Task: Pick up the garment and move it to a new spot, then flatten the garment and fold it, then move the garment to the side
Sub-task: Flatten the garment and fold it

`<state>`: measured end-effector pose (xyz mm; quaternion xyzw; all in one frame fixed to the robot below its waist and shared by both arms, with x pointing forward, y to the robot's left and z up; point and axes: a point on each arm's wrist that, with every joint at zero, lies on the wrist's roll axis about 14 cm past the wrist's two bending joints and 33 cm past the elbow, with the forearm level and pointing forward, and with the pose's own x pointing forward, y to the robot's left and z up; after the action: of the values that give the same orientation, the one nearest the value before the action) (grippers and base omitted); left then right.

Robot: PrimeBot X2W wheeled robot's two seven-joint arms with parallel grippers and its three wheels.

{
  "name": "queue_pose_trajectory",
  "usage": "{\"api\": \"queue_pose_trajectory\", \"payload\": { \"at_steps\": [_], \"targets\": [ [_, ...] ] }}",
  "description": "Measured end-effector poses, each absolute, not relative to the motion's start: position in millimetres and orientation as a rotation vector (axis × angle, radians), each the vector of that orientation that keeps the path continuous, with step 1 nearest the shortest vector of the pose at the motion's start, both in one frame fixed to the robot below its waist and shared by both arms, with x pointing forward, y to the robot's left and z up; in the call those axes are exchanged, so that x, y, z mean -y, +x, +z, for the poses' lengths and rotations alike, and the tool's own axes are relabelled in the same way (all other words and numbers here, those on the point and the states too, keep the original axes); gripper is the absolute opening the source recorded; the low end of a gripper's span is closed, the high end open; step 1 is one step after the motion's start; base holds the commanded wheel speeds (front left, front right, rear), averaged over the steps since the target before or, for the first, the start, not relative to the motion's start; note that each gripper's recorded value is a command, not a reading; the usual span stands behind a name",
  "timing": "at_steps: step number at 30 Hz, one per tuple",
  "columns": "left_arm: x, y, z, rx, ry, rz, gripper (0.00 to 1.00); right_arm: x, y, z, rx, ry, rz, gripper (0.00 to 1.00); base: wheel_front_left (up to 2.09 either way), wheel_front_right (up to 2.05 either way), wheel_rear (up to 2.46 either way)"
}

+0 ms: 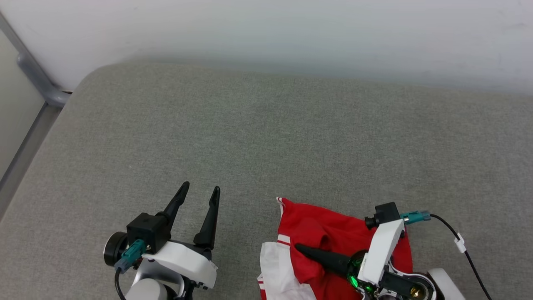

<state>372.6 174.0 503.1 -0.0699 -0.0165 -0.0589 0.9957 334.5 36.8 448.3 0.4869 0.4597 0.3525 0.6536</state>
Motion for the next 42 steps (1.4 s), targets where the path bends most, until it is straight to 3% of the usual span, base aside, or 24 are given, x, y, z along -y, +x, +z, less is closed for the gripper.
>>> {"api": "queue_pose_trajectory", "payload": {
  "at_steps": [2, 3, 5, 6, 13, 19, 25, 30, 37, 42],
  "targets": [
    [-174.6, 375.2, 500.4, 0.026, -0.143, -0.116, 1.0, -39.6, 337.8, 439.5, -1.04, 1.07, 0.776, 0.0, 0.0, 0.0, 0.0],
    [-175.2, 376.4, 498.9, 0.022, -0.145, -0.113, 1.0, -40.6, 337.2, 434.0, -1.047, 1.038, 0.77, 0.13, 0.0, 0.0, 0.0],
    [-176.8, 378.4, 495.8, 0.014, -0.149, -0.105, 1.0, -43.2, 336.0, 427.4, -1.058, 1.024, 0.763, 0.76, 0.0, 0.0, 0.0],
    [-177.5, 378.9, 494.1, 0.009, -0.15, -0.102, 1.0, -44.1, 335.2, 425.4, -1.064, 1.021, 0.763, 1.0, 0.0, 0.0, 0.0],
    [-174.6, 381.7, 492.8, 0.008, -0.157, -0.105, 1.0, -46.1, 338.3, 437.7, -1.01, 0.996, 0.797, 1.0, 0.0, 0.0, 0.0],
    [-171.6, 382.8, 500.1, 0.032, -0.155, -0.115, 1.0, -36.2, 356.5, 475.3, -0.798, 0.891, 0.833, 1.0, 0.0, 0.0, 0.0],
    [-170.2, 377.6, 503.6, 0.045, -0.15, -0.117, 1.0, 32.5, 396.1, 484.2, -0.509, 0.677, 0.62, 1.0, 0.0, 0.0, 0.0],
    [-169.8, 373.1, 505.9, 0.052, -0.146, -0.117, 1.0, 104.4, 408.6, 480.4, -0.371, 0.521, 0.41, 1.0, 0.0, 0.0, 0.0],
    [-168.2, 371.0, 510.7, 0.067, -0.136, -0.119, 1.0, 190.8, 401.6, 492.0, -0.217, 0.298, 0.176, 1.0, 0.0, 0.0, 0.0],
    [-168.1, 369.2, 512.0, 0.071, -0.125, -0.119, 1.0, 207.5, 384.3, 510.8, -0.103, 0.183, 0.108, 1.0, 0.0, 0.0, 0.0]
  ]
}}
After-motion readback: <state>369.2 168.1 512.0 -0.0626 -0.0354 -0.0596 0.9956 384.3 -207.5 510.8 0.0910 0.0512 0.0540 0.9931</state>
